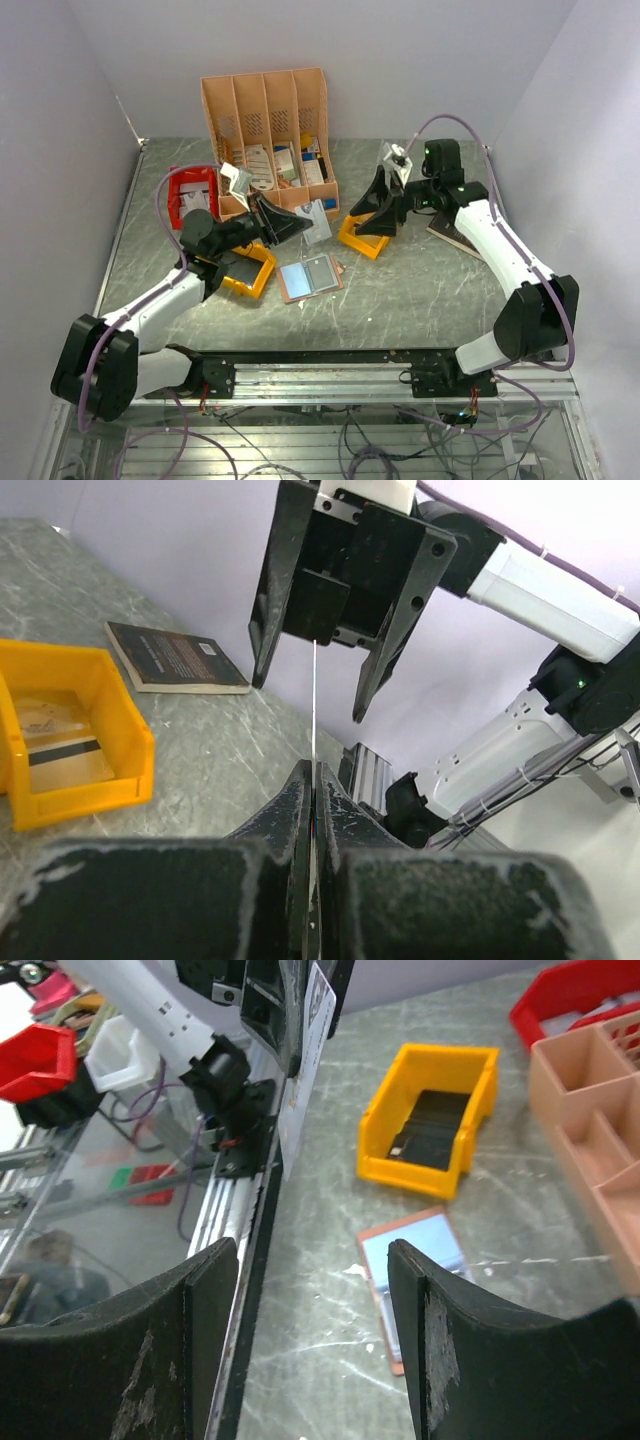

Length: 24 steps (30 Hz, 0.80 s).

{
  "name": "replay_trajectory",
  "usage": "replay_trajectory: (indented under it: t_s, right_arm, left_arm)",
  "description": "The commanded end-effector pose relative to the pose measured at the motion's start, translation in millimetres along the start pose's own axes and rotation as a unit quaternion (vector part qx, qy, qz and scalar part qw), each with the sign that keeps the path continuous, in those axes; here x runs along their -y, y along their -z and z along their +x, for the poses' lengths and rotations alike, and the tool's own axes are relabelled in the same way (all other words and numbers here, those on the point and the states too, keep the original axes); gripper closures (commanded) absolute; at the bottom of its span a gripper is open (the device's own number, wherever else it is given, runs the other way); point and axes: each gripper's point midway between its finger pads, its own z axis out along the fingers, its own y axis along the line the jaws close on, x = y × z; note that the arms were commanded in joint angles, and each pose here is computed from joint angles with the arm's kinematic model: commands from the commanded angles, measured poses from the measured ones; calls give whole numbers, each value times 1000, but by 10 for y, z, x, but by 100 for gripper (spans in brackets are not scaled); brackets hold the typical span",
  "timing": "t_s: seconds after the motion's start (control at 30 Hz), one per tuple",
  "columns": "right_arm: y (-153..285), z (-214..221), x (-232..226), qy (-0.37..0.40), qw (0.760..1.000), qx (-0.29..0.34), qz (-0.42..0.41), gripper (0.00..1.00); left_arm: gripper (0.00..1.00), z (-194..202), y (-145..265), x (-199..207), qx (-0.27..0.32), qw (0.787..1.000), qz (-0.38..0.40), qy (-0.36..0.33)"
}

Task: Put the credit cards into the card holder
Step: Pick up the credit card from the storage box.

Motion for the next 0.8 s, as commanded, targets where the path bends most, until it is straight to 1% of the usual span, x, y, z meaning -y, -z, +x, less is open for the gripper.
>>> replay_trajectory:
  t_s: [0.0, 0.13, 0.3, 0.6, 0.77]
  right_arm:
    - [-81, 0, -75, -37, 999, 18, -26, 39]
    - [-146, 116, -96, -66, 997, 18, -31, 41]
    - [-205, 208, -109, -82, 996, 15, -39, 41]
    - [-380, 265, -182, -96, 993, 4, -64, 42]
    - [-465, 315, -173, -99, 993, -5, -64, 44]
  left_arm:
    - [93, -38, -51, 93, 56, 998, 2, -5]
    - [93, 86, -88, 101, 64, 998, -5, 7]
    - [93, 186, -80, 42, 66, 997, -23, 15]
    - [93, 206, -121, 1, 72, 997, -23, 25]
    - [93, 200, -142, 10, 71, 997, -20, 26]
